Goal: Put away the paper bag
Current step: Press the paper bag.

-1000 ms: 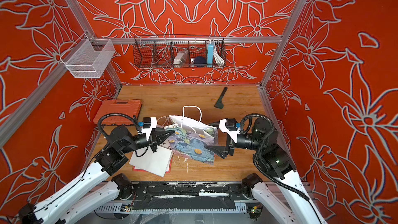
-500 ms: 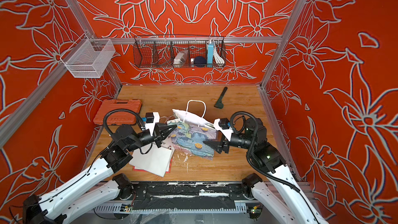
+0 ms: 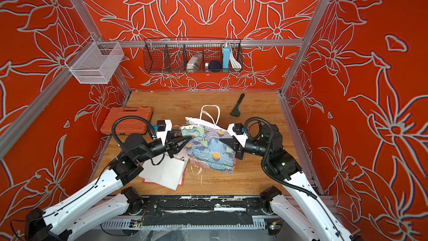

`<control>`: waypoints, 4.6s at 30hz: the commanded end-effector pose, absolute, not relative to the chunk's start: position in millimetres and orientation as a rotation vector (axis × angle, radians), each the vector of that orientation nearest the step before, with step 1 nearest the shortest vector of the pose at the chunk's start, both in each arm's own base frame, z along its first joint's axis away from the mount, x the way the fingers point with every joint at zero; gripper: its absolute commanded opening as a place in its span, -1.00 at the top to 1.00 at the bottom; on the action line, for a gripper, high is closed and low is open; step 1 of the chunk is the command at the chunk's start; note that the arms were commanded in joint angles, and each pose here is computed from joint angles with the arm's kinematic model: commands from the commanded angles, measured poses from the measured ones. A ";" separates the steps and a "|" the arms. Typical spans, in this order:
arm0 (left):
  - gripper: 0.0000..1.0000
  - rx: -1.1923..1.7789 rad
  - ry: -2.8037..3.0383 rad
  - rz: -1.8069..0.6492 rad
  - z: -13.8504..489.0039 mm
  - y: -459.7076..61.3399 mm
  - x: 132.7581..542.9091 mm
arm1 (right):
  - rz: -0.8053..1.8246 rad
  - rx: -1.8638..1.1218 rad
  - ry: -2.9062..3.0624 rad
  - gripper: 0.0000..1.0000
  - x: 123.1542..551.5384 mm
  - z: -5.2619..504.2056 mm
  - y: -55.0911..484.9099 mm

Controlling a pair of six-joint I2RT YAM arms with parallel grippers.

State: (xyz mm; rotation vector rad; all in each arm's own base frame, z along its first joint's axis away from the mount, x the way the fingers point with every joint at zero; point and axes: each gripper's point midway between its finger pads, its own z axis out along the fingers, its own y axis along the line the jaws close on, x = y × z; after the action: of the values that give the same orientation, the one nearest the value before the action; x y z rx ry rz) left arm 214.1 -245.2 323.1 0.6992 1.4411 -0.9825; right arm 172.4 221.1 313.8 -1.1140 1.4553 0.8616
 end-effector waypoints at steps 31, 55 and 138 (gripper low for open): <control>1.00 1.091 1.257 -1.213 362.7 -243.7 182.8 | 1.111 -1.300 1.360 1.00 123.6 339.2 228.3; 1.00 1.048 1.279 -1.208 364.4 -243.9 194.5 | 1.069 -1.259 1.433 -0.06 140.5 324.6 228.4; 1.00 0.577 1.112 -1.547 450.7 -223.8 209.0 | 1.213 -1.136 1.395 -0.75 141.8 343.3 225.2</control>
State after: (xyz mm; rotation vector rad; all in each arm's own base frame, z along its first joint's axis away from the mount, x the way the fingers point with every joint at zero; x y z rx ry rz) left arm 214.5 -229.4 421.0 0.5798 1.2321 -1.5442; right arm 151.2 224.3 330.4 -1.0816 1.4774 1.1923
